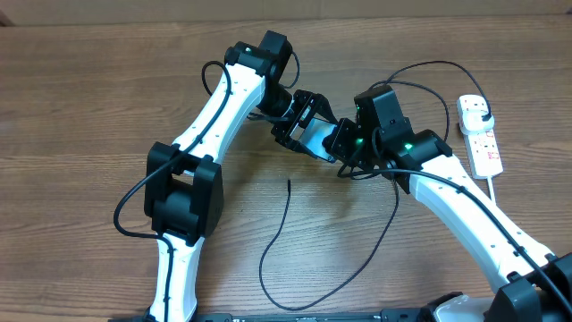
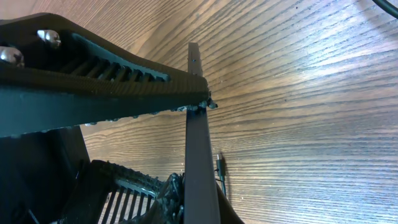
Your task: Plug charger to phone and switch on socket
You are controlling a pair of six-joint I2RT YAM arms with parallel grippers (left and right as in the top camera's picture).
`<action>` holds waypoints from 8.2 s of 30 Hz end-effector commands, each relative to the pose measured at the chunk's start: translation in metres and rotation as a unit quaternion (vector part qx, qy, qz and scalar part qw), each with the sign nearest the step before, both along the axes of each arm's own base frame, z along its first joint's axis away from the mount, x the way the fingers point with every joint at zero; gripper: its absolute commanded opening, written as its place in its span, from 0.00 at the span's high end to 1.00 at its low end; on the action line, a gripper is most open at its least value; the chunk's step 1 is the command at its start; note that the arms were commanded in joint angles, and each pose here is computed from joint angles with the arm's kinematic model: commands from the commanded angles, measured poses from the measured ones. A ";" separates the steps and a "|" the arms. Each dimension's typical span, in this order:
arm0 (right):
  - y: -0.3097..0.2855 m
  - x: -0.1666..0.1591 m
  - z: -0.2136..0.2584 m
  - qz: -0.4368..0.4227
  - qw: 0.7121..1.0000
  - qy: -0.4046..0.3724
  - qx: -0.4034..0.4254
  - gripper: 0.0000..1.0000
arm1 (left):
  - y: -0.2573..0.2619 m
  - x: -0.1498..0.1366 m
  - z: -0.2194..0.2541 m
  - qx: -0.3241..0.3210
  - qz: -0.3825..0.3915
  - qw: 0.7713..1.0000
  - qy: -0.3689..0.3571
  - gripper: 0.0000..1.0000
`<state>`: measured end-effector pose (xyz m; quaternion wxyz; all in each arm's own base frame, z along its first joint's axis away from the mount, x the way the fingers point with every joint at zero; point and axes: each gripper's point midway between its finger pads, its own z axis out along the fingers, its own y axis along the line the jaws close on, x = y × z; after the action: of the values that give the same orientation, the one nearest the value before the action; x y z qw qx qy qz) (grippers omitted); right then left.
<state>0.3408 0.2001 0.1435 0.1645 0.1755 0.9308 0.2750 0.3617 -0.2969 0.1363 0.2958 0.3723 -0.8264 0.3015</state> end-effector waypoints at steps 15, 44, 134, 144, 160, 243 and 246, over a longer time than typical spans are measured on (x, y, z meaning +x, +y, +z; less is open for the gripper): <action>0.003 0.007 0.007 0.003 1.000 -0.016 0.002 0.96 | -0.007 0.002 0.010 -0.020 0.000 1.000 0.000 0.20; -0.013 0.031 0.031 -0.020 0.994 -0.020 0.102 0.96 | 0.028 0.026 0.028 -0.103 -0.029 0.991 -0.082 0.01; 0.060 0.047 0.142 -0.188 0.831 0.189 0.488 0.96 | 0.083 0.070 0.111 0.061 0.142 0.960 -0.235 0.25; 0.061 0.046 0.143 -0.183 0.831 0.190 0.490 0.96 | 0.083 0.070 0.110 0.064 0.143 0.959 -0.236 0.36; 0.064 0.046 0.154 -0.160 0.831 0.177 0.502 0.96 | 0.084 0.071 0.110 0.068 0.144 0.958 -0.237 0.38; 0.064 0.048 0.159 -0.180 0.810 0.199 0.521 0.44 | 0.072 0.092 0.126 0.043 0.137 0.941 -0.307 0.96; 0.064 0.048 0.159 -0.179 0.811 0.198 0.520 0.31 | 0.074 0.093 0.126 0.043 0.137 0.940 -0.308 0.96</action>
<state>0.3909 0.2614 0.2871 -0.0607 0.4289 0.6395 0.6352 0.4575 -0.2211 0.2452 -0.0190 0.4014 -0.8281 0.3909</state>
